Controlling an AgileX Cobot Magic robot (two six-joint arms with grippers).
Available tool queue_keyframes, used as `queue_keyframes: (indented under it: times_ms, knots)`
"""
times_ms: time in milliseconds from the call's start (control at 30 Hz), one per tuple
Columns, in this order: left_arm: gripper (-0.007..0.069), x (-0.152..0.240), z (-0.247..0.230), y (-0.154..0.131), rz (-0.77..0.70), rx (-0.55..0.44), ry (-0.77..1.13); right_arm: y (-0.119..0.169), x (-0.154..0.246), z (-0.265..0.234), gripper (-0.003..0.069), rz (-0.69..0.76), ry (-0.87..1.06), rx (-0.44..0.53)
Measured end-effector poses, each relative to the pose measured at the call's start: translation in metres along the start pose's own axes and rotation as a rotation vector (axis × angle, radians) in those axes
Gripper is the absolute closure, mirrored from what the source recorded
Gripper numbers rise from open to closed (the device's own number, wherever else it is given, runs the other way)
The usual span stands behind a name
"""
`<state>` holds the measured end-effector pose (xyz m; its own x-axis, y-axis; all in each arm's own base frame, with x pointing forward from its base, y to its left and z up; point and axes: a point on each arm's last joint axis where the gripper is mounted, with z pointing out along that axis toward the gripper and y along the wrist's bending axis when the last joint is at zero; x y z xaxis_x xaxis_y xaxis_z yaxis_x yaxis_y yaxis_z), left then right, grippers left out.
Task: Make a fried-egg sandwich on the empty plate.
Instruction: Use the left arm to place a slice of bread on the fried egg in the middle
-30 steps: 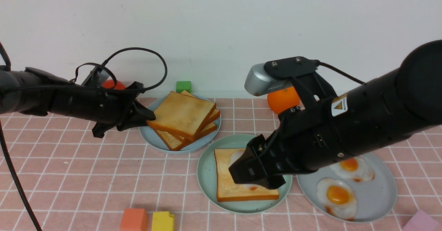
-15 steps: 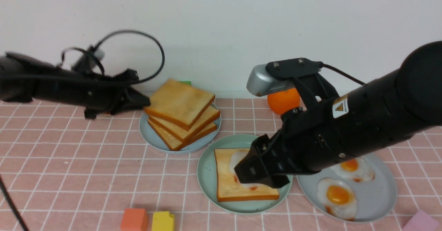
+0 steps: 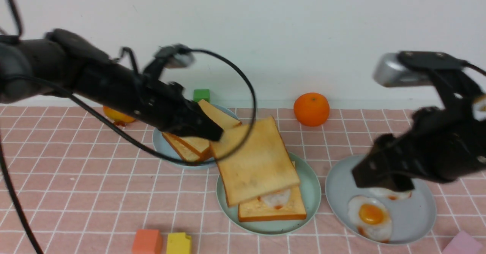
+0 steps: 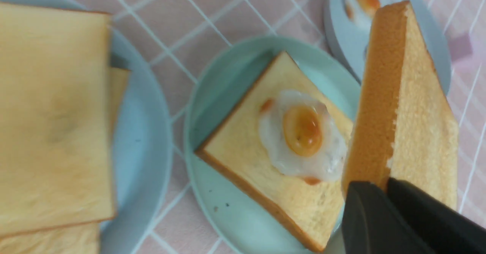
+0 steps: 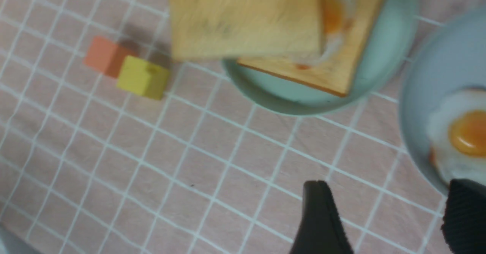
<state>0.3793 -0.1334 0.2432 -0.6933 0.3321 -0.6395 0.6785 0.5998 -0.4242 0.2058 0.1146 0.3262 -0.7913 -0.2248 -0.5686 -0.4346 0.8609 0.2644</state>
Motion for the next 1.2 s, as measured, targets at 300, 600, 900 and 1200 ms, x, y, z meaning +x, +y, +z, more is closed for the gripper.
queue_keyframes:
  times_ms: [300,600,900,1200]
  knots:
    - [0.0565,-0.019,0.042,0.01,0.05,0.021,0.129,-0.002,0.022,0.003,0.0206,0.054,-0.066,-0.028]
    - [0.0565,-0.025,0.065,0.028,0.016,0.059,0.176,0.0,0.018,0.003,0.0206,-0.017,-0.119,-0.05]
    - [0.0565,-0.023,0.074,0.033,0.0,0.084,0.177,0.0,0.017,0.003,0.0206,-0.022,-0.129,-0.053]
    - [0.0565,-0.023,0.074,0.034,0.027,0.07,0.182,0.0,0.017,0.003,0.0206,-0.022,-0.129,-0.053]
